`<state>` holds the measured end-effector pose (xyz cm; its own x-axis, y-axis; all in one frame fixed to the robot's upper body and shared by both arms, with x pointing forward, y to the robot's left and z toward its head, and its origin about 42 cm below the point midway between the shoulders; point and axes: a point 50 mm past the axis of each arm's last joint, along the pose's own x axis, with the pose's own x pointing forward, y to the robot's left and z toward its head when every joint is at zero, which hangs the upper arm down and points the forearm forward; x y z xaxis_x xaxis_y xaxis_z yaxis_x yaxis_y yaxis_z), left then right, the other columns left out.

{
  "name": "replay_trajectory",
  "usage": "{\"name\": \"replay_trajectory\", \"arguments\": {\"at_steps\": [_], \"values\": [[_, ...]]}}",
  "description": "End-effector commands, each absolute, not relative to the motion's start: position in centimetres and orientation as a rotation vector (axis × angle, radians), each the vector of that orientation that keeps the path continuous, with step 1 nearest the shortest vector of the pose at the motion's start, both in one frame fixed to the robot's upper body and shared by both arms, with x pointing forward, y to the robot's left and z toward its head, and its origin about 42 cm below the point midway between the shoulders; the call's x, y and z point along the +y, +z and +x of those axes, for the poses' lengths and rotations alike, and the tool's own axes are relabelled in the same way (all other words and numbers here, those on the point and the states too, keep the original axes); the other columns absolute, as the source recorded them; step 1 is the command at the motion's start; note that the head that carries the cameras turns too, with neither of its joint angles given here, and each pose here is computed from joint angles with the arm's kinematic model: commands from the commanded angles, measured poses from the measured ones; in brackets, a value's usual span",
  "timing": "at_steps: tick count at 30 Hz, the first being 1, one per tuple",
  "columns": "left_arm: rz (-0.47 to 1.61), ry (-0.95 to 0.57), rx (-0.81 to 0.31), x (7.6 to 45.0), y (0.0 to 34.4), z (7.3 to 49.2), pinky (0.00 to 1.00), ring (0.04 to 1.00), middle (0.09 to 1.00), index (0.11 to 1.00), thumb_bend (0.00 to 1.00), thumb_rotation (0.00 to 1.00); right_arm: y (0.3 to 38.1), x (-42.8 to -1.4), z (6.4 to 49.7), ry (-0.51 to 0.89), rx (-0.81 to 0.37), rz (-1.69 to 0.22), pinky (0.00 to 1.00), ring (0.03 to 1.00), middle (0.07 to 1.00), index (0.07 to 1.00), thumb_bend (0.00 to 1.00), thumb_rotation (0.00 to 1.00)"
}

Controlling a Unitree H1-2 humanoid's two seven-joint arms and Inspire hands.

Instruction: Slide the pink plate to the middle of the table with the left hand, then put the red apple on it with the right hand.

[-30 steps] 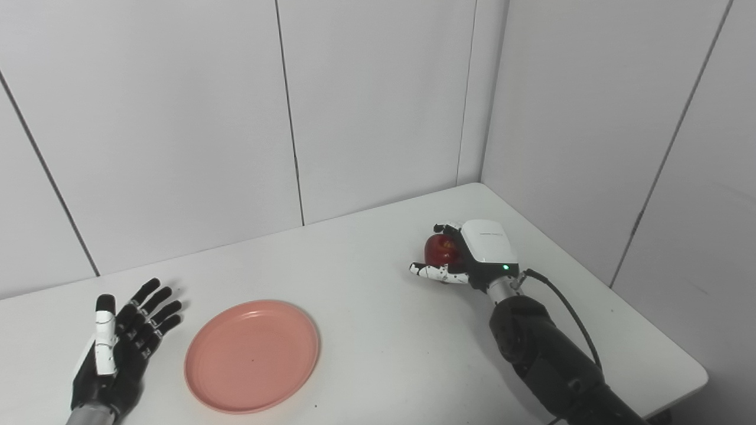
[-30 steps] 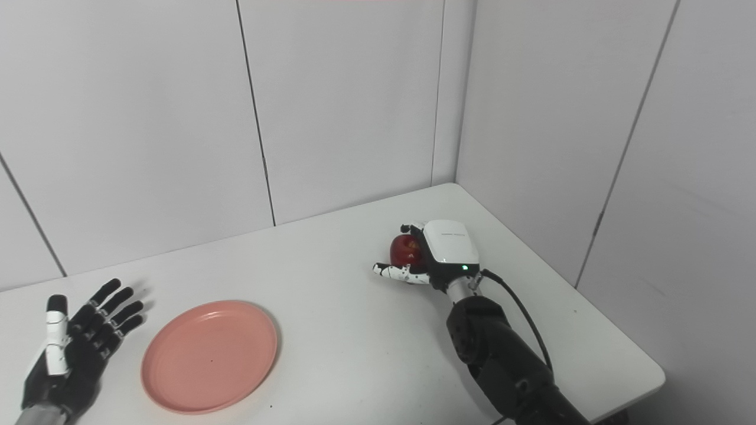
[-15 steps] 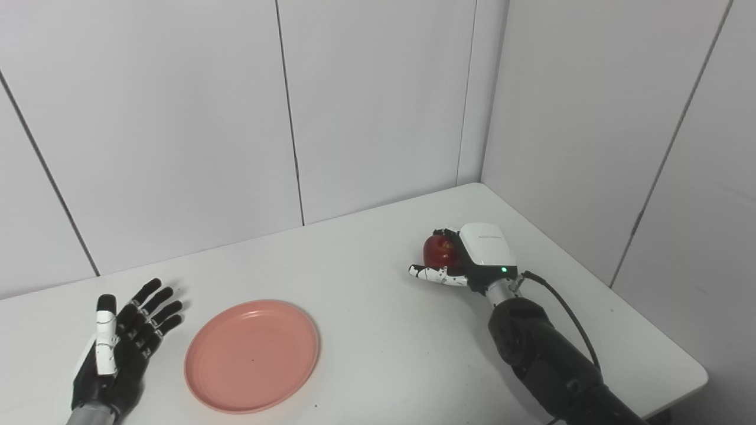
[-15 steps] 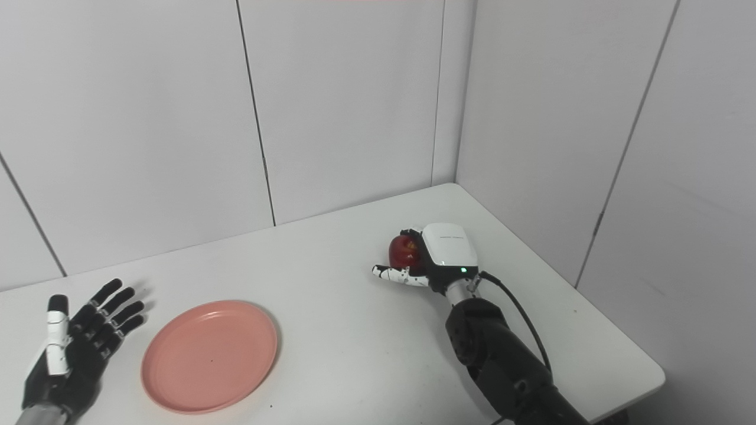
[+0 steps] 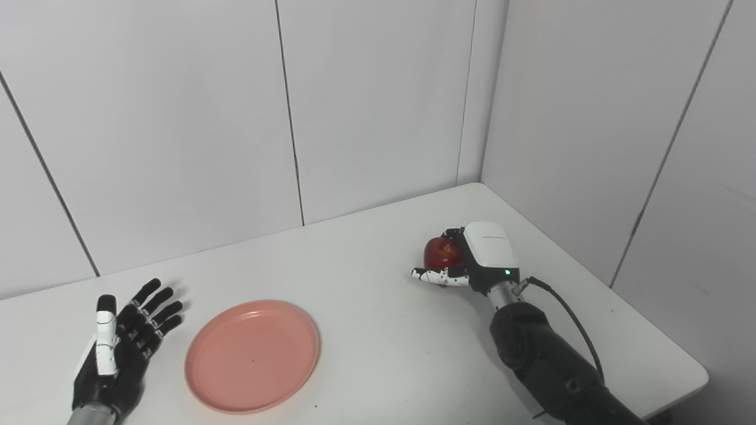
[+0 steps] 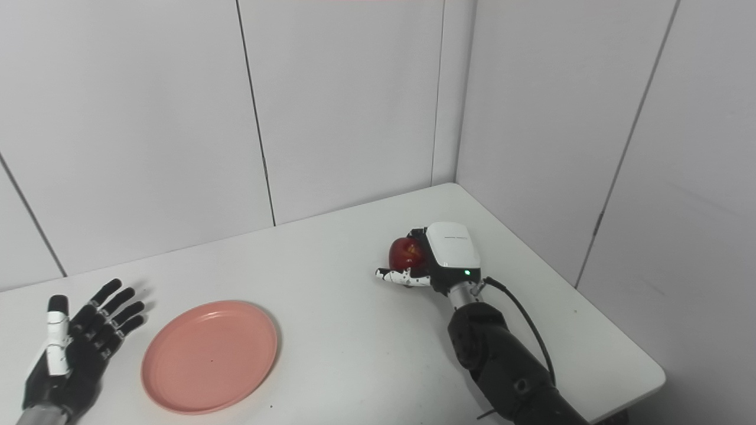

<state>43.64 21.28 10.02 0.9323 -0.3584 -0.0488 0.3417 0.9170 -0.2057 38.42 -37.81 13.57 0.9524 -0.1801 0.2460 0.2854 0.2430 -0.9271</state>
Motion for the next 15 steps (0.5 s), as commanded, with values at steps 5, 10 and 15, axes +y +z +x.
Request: {"name": "replay_trajectory", "arguments": {"at_steps": [5, 10, 15], "values": [[-0.183, -0.359, 0.179, 21.3, 8.3, 42.7, 0.84, 0.822, 0.871, 0.845, 0.82, 1.0, 17.1, -37.7, 40.1, -0.364, -0.232, -1.264, 0.12, 0.16, 0.237, 0.32, 0.46, 0.5], [-0.186, -0.358, 0.18, 21.2, 8.3, 42.7, 0.85, 0.825, 0.874, 0.846, 0.82, 1.0, 17.4, -37.5, 40.0, -0.36, -0.239, -1.264, 0.11, 0.161, 0.24, 0.312, 0.46, 0.48], [-0.181, -0.356, 0.179, 21.1, 8.3, 42.6, 0.85, 0.823, 0.871, 0.842, 0.83, 1.0, 18.2, -36.9, 40.2, -0.357, -0.258, -1.268, 0.11, 0.161, 0.237, 0.296, 0.46, 0.53]]}}
